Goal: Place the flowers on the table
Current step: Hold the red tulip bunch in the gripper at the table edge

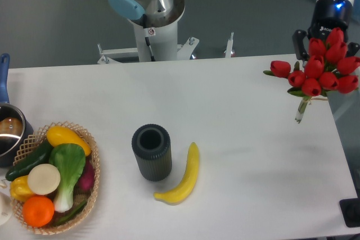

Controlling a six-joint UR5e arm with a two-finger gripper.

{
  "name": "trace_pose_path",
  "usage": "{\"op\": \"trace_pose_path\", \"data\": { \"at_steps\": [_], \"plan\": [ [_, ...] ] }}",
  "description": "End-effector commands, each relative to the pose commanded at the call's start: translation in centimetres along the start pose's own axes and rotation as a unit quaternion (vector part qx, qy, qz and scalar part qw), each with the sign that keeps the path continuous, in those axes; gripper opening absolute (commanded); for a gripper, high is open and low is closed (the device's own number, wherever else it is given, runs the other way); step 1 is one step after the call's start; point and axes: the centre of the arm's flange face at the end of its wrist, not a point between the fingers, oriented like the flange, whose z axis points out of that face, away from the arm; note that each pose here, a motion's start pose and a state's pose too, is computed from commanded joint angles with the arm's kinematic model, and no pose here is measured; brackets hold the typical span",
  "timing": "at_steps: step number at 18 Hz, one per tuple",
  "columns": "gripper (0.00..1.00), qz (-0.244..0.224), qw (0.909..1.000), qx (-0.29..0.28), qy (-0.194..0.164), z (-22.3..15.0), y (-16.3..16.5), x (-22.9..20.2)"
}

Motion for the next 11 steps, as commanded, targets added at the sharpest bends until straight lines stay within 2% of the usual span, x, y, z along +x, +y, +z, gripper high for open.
{"op": "trace_pose_path", "data": {
  "at_steps": [11],
  "plan": [
    [0.41,0.000,0.9970,-0.071,-0.033,-0.71,-0.23,0.46]
  ]
}}
